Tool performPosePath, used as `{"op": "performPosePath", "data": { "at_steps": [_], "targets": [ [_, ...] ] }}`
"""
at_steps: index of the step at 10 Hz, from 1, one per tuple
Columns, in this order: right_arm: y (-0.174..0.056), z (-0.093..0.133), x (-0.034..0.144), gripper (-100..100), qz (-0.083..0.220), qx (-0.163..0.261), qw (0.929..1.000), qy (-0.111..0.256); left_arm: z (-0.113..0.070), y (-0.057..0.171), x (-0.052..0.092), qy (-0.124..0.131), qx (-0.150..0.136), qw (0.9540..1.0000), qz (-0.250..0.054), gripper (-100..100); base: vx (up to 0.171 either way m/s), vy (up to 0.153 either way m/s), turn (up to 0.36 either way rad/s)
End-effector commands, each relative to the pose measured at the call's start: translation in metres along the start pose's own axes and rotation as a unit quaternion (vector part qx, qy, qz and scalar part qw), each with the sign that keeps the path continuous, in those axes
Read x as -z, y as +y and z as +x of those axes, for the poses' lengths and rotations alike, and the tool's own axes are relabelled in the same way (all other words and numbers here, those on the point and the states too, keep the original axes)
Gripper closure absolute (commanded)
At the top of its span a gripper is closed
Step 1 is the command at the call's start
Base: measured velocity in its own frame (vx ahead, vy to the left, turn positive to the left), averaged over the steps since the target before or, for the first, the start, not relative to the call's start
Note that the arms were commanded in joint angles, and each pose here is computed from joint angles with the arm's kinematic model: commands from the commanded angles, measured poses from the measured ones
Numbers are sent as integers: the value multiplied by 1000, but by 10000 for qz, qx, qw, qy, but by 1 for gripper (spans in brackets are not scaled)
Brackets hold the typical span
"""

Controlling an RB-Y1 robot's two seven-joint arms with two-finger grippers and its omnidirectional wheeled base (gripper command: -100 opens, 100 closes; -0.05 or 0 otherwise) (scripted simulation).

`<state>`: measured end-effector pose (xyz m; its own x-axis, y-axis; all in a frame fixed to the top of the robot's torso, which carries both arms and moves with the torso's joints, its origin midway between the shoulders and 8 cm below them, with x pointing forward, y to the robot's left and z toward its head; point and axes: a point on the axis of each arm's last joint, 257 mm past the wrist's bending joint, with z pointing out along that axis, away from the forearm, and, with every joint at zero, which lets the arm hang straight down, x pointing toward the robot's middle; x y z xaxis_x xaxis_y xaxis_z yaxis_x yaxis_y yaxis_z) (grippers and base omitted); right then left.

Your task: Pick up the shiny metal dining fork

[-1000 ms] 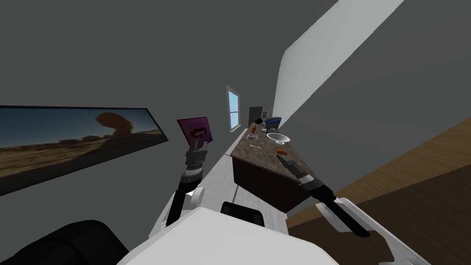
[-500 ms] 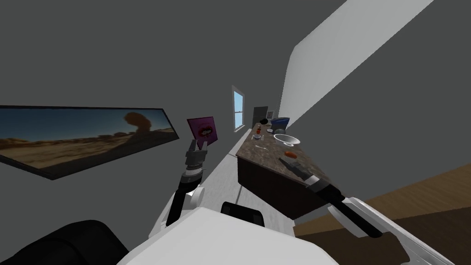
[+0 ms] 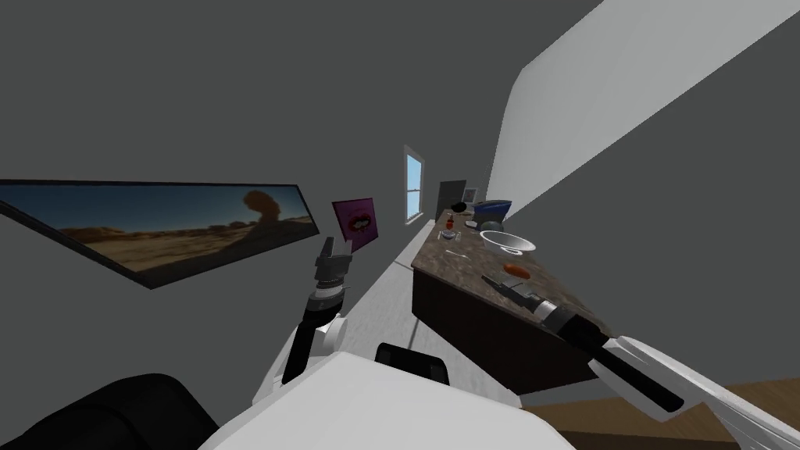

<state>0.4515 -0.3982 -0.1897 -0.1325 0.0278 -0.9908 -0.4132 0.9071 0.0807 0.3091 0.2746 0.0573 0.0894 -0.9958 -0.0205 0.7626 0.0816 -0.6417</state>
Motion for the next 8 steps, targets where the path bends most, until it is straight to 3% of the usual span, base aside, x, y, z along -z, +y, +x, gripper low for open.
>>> {"op": "performPosePath", "data": {
  "at_steps": [1,2,3,5,6,7,8],
  "targets": [
    [-12,7,3,-100,74,188,9996,197,0,0,0,0,0,10000,0,0,35,93,97],
    [-24,16,10,-100,81,498,9976,475,0,0,0,0,0,10000,0,0,46,105,200],
    [-31,19,15,-100,160,502,9972,535,0,0,0,0,0,10000,0,0,53,84,86],
    [-60,43,37,-100,247,1009,9880,1143,0,0,0,0,0,10000,0,0,104,143,239],
    [-70,41,43,-100,313,1085,9860,1227,0,0,0,0,0,10000,0,0,112,108,67],
    [-82,50,56,-100,314,1340,9786,1531,0,0,0,0,-1,10000,0,0,116,138,128],
    [-88,52,60,-100,379,1347,9775,1578,0,0,0,0,0,10000,0,0,91,105,86]
  ]
}}
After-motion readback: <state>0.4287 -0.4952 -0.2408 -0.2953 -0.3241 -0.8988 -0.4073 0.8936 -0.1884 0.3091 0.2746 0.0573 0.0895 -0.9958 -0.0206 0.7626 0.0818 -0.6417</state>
